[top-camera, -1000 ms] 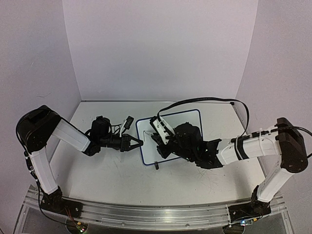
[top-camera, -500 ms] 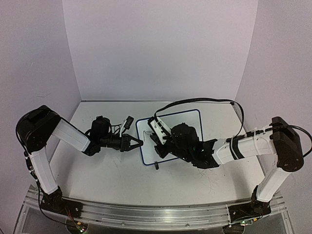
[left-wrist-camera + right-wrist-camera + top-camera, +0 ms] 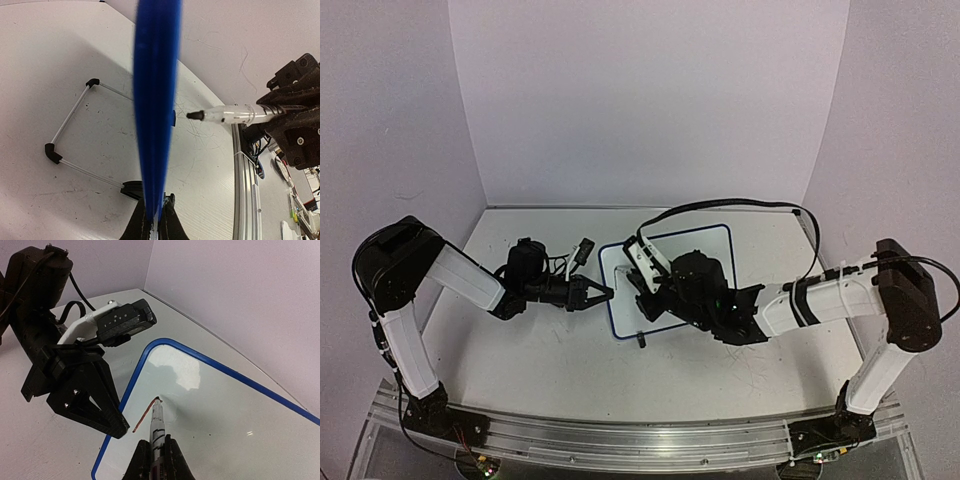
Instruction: Write a sentence on the whiteboard
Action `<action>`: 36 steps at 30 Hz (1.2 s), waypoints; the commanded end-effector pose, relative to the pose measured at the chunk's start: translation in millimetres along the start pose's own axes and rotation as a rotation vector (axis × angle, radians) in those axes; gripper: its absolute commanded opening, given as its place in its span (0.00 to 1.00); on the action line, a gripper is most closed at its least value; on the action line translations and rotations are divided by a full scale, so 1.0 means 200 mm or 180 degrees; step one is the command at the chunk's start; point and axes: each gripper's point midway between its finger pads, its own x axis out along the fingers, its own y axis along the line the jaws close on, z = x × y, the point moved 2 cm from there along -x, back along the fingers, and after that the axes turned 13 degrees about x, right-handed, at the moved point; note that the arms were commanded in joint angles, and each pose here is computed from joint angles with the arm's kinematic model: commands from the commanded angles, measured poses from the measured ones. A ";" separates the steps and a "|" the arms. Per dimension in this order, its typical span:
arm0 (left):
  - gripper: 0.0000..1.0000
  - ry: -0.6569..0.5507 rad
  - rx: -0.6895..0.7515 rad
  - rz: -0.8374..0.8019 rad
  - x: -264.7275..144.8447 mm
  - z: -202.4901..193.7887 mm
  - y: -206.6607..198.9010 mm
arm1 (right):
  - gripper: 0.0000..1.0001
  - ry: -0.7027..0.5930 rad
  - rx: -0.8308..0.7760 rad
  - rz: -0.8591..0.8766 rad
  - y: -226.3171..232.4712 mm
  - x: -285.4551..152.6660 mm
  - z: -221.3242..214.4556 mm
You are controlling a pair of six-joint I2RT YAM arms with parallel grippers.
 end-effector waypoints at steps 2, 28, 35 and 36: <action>0.00 0.0159 -0.0097 0.0216 0.00 -0.05 0.06 | 0.00 -0.0212 0.0071 -0.0051 -0.01 0.03 0.11; 0.00 0.0164 -0.0094 0.0216 0.00 -0.05 0.06 | 0.00 -0.0147 0.0080 -0.0067 -0.02 0.07 0.08; 0.00 0.0162 -0.0092 0.0221 -0.01 -0.05 0.06 | 0.00 -0.0143 0.0114 -0.0171 -0.04 0.06 0.07; 0.00 0.0163 -0.0093 0.0220 -0.01 -0.05 0.06 | 0.00 -0.0147 0.0120 -0.0203 -0.05 0.06 0.07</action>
